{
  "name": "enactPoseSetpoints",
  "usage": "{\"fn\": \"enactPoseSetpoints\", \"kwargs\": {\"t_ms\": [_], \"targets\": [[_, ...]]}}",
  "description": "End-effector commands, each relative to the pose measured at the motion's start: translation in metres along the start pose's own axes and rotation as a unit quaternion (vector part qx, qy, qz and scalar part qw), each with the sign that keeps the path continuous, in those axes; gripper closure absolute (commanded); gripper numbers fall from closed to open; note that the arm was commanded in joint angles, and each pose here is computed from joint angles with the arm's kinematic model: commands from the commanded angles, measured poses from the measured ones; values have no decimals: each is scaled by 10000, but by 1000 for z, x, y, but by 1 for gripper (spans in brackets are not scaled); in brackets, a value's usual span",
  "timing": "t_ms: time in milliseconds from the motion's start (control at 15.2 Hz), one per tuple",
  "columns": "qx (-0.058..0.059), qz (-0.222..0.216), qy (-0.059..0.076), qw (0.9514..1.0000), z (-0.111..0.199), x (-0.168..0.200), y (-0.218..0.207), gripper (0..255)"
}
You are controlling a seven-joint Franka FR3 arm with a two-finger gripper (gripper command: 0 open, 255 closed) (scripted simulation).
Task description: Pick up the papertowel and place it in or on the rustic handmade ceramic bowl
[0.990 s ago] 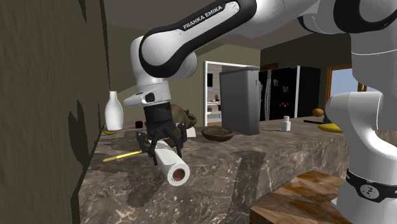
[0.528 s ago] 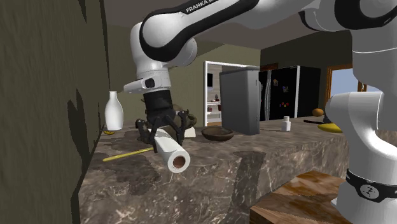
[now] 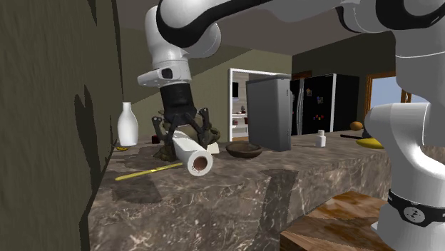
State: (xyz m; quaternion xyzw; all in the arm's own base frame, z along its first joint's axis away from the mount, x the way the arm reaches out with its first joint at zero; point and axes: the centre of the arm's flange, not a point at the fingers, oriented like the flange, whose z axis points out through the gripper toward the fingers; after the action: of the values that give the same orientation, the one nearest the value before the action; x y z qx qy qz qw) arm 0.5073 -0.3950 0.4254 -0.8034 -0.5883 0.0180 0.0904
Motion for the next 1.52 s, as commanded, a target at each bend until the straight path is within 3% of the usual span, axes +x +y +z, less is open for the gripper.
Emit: {"fn": "enactPoseSetpoints", "kwargs": {"t_ms": [0,330,1452], "targets": [[2,0,0,10000,-11,1,-1,255],[2,0,0,10000,-36,3,-6,255],[2,0,0,10000,-30,-146,-173,255]]}}
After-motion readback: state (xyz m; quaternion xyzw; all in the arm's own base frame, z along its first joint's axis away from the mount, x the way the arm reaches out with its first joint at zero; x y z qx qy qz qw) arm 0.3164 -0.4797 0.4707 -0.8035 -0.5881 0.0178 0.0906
